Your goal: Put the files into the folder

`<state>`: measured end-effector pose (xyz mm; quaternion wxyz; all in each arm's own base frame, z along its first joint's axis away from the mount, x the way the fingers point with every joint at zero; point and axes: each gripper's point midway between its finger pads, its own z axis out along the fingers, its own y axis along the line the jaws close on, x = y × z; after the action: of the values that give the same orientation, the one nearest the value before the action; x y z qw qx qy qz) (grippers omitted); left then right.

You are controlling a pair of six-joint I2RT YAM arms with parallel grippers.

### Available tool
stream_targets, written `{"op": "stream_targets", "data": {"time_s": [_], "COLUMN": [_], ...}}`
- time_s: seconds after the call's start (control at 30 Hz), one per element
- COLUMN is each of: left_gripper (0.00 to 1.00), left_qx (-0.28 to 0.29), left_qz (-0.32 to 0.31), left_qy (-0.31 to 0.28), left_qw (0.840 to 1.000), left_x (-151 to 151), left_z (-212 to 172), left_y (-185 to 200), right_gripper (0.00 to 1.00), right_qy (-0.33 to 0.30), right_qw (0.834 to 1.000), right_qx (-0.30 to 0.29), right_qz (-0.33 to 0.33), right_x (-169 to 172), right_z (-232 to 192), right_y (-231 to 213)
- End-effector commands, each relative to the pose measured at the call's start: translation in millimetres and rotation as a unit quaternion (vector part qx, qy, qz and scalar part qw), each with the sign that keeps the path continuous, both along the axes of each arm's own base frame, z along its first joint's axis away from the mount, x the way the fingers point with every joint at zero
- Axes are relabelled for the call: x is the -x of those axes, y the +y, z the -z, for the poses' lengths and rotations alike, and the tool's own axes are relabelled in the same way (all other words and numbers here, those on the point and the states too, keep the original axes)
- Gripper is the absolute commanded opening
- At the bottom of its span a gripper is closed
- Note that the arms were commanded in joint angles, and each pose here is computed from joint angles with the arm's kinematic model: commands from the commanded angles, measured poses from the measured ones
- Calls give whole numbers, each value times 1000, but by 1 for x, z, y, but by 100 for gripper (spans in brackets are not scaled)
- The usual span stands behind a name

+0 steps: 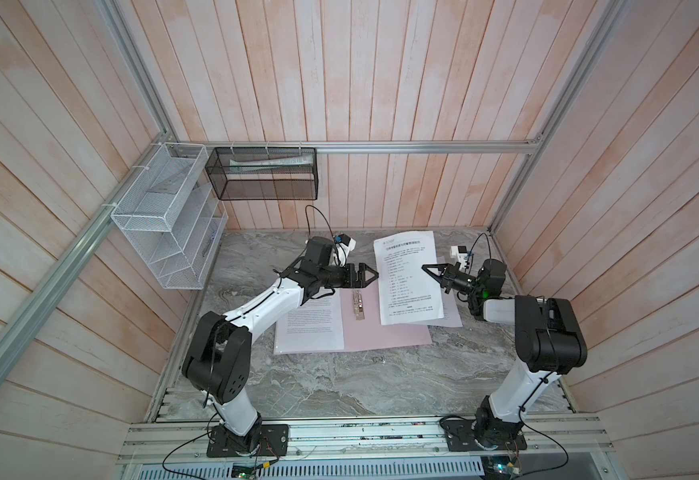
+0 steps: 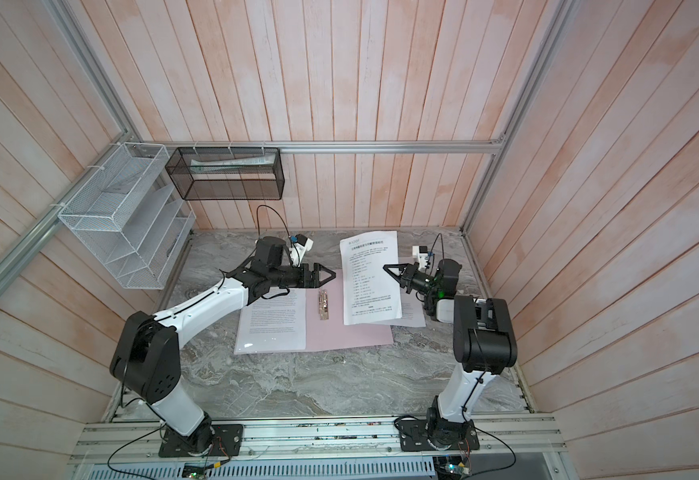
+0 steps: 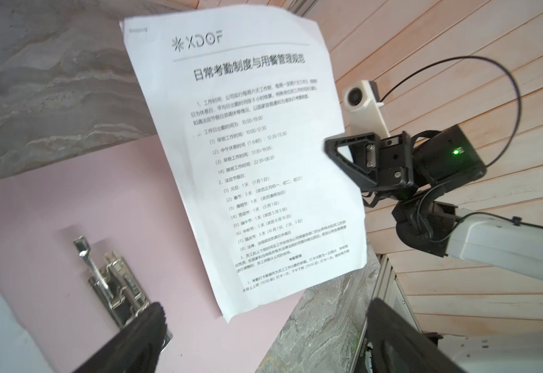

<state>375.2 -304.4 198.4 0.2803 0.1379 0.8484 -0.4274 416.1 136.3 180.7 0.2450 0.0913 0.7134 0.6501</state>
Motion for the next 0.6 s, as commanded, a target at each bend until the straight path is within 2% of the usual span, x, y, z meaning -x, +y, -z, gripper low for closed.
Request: {"op": "stream_targets", "data": {"time_s": [0.0,0.17,0.4,0.57], "left_gripper": [99,99,99,99], "left_qx": [-6,-14,-21,-31], "left_qz": [-36,-63,-74,-74], "left_qy": [-5,3,16,21], "left_qw": [999,998,997,997], "left_x": [-1,7,14,17], "left_z": [4,16,27,31], "left_y": [21,45,58,64], "right_gripper": [0,0,0,0], "right_qy": [-24,19,82,108], "right_qw": [999,998,994,989], "right_qx": [-18,-44,-74,-102], "right_qz": [-24,-40,16,27], "right_x": [4,14,16,21], "right_z": [-19,-4,38,62], "right_y": [13,27,31,34]}}
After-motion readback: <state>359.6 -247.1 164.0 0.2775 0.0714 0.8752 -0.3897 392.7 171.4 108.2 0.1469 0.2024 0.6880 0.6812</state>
